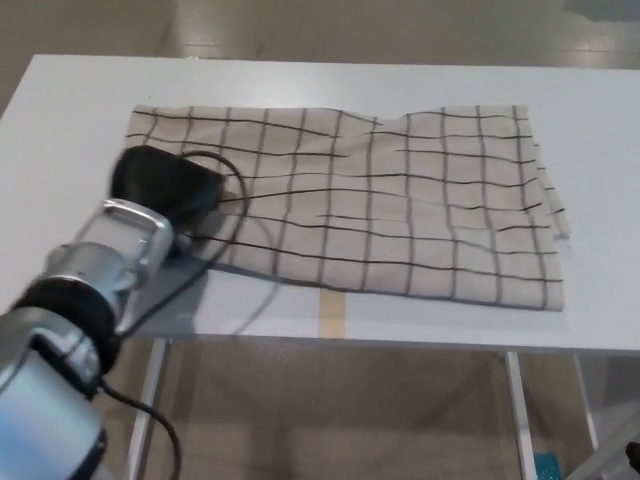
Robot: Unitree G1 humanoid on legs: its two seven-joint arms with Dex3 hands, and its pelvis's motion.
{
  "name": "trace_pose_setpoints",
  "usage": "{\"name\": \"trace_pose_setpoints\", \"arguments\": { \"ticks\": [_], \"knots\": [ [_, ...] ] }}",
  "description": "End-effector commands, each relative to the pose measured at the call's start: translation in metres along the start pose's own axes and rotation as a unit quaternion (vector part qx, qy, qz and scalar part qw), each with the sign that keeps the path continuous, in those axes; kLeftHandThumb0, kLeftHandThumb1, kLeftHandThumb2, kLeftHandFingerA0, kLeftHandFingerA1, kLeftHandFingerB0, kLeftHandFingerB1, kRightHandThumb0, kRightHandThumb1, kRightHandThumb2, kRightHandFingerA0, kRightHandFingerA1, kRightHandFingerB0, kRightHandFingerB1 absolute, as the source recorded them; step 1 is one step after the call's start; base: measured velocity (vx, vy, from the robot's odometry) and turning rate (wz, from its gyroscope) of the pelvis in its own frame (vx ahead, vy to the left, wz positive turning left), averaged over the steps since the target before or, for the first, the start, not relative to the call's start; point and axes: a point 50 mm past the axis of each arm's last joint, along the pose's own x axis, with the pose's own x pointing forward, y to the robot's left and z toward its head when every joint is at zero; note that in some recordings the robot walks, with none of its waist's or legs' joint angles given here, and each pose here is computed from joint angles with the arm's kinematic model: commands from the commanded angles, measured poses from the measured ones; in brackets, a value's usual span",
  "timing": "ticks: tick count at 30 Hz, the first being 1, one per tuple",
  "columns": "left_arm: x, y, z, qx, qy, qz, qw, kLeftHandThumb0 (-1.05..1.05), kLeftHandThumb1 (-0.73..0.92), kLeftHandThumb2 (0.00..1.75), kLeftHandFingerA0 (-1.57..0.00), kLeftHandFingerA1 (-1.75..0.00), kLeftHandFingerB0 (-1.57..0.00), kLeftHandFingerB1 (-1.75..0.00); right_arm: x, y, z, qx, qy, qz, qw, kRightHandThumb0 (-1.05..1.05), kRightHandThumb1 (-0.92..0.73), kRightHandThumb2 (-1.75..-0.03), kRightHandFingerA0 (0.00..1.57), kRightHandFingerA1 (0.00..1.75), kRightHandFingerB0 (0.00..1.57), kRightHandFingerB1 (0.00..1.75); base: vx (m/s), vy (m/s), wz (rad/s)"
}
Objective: Use the left hand to fold a white towel with checkered patterns in half.
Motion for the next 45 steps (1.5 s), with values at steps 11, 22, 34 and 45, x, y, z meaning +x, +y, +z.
{"name": "trace_pose_setpoints", "arguments": {
  "ticks": [11, 22, 34, 45],
  "knots": [
    [-0.007, 0.075, -0.072, -0.035, 0.054, 0.135, 0.989, -0.23, 0.65, 0.56, -0.75, -1.75, -0.51, -1.75, -0.003, -0.001, -0.003, 0.011, 0.008, -0.006, 1.0, -0.35, -0.68, -0.6, 0.53, 0.57, 0.41, 0.43, 0.0, 0.0, 0.0],
    [0.005, 0.146, -0.032, -0.044, -0.031, 0.225, 0.973, -0.31, 0.65, 0.56, -0.74, -1.75, -0.58, -1.61, 0.0, -0.001, -0.001, 0.005, 0.013, -0.006, 1.0, -0.35, -0.68, -0.61, 0.56, 0.57, 0.46, 0.42, 0.0, 0.0, 0.0],
    [0.003, 0.193, 0.06, -0.007, -0.188, 0.324, 0.927, -0.27, 0.58, 0.56, -0.86, -1.75, -0.64, -1.74, 0.002, 0.002, 0.004, 0.0, 0.008, -0.003, 1.0, -0.35, -0.69, -0.61, 0.6, 0.54, 0.54, 0.42, 0.0, 0.0, 0.0],
    [-0.02, 0.203, 0.163, 0.062, -0.358, 0.339, 0.868, -0.31, 0.52, 0.55, -0.83, -1.74, -1.04, -0.64, 0.003, 0.005, 0.009, 0.0, 0.005, -0.007, 1.0, -0.36, -0.69, -0.62, 0.63, 0.52, 0.66, 0.44, 0.0, 0.0, 0.0]
  ]
}}
